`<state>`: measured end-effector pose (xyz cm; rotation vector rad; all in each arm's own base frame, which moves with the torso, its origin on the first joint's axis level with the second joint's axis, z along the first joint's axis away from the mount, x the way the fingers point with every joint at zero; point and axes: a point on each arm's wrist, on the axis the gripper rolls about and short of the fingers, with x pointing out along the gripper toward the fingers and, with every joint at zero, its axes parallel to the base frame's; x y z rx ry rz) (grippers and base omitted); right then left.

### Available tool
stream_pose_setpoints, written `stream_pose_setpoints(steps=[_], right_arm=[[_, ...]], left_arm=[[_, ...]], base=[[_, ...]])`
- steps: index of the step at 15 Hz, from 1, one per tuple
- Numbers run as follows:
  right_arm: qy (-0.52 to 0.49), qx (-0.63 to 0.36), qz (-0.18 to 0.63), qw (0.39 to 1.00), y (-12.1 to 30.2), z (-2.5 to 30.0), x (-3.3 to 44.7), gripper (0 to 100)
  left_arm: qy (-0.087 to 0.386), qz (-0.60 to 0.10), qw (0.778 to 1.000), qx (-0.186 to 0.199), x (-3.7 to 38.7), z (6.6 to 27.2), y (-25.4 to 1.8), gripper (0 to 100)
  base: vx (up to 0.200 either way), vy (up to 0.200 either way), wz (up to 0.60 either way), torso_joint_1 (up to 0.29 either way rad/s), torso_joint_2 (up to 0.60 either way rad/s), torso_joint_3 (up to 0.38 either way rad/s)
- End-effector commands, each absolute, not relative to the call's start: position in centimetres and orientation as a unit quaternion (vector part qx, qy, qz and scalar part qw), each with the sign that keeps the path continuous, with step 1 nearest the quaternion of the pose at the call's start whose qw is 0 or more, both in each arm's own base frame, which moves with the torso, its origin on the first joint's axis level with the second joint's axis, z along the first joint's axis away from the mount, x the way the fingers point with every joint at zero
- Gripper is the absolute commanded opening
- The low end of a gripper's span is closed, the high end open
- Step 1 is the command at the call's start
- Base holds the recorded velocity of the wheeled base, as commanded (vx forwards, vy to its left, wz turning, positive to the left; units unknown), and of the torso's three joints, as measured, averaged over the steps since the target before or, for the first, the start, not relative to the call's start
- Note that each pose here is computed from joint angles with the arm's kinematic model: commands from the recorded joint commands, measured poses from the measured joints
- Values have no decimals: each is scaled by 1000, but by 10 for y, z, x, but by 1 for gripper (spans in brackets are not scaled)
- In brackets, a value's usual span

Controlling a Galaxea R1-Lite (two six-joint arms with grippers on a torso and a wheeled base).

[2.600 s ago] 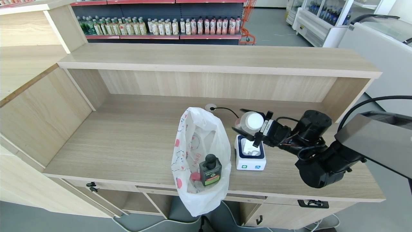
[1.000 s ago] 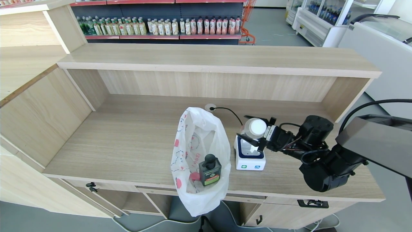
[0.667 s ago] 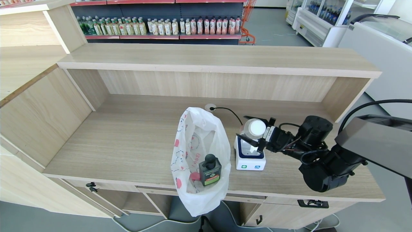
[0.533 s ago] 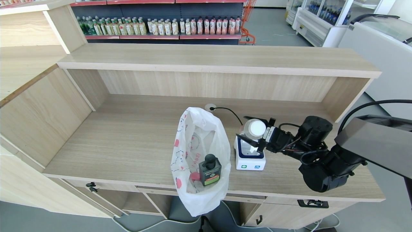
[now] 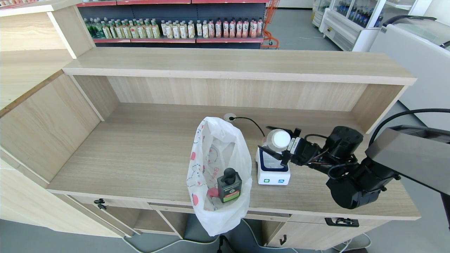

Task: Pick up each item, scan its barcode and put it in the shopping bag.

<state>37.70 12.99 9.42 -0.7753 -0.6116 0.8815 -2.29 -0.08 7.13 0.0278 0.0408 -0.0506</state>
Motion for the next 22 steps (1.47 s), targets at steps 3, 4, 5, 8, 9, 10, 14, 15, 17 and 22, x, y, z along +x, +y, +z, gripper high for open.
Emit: stream_pose_setpoints(steps=[3, 4, 5, 8, 9, 10, 14, 15, 17, 22], right_arm=[[-311, -315, 392, 806, 126, 145, 363, 0], [-316, -273, 357, 835, 121, 174, 355, 0], [-315, -240, 323, 859, 119, 191, 348, 0], [-309, -171, 244, 903, 110, 221, 330, 0], [-299, -169, 239, 908, 108, 222, 328, 0], [-283, -160, 230, 917, 104, 222, 323, 0], [-283, -153, 229, 919, 107, 226, 319, 0], [-275, -149, 231, 921, 107, 225, 319, 0], [-239, -125, 225, 936, 106, 218, 322, 0], [-83, -30, 216, 972, 116, 189, 327, 0]], left_arm=[[20, -25, 999, 15, -23, 71, -1, 100], [20, -26, 999, 14, -23, 71, -1, 100], [20, -25, 999, 15, -23, 71, -1, 100], [20, -25, 999, 15, -23, 71, -1, 100], [20, -25, 999, 15, -23, 71, -1, 100], [20, -26, 999, 15, -23, 71, -1, 100], [20, -25, 999, 15, -23, 71, -1, 100], [20, -25, 999, 16, -23, 71, -1, 100], [20, -26, 999, 15, -23, 71, -1, 100], [20, -26, 999, 13, -23, 71, -1, 100]], base=[[0, 0, 0, 0, 0, 0], [0, 0, 0, 0, 0, 0], [0, 0, 0, 0, 0, 0], [0, 0, 0, 0, 0, 0], [0, 200, 0, 2, 2, -2], [0, 200, 0, 2, 2, 7], [0, 200, 0, 4, 1, 7], [0, 200, 0, -2, -12, 7], [0, 0, 0, 0, 0, 0], [0, 0, 0, 0, 0, 0]])
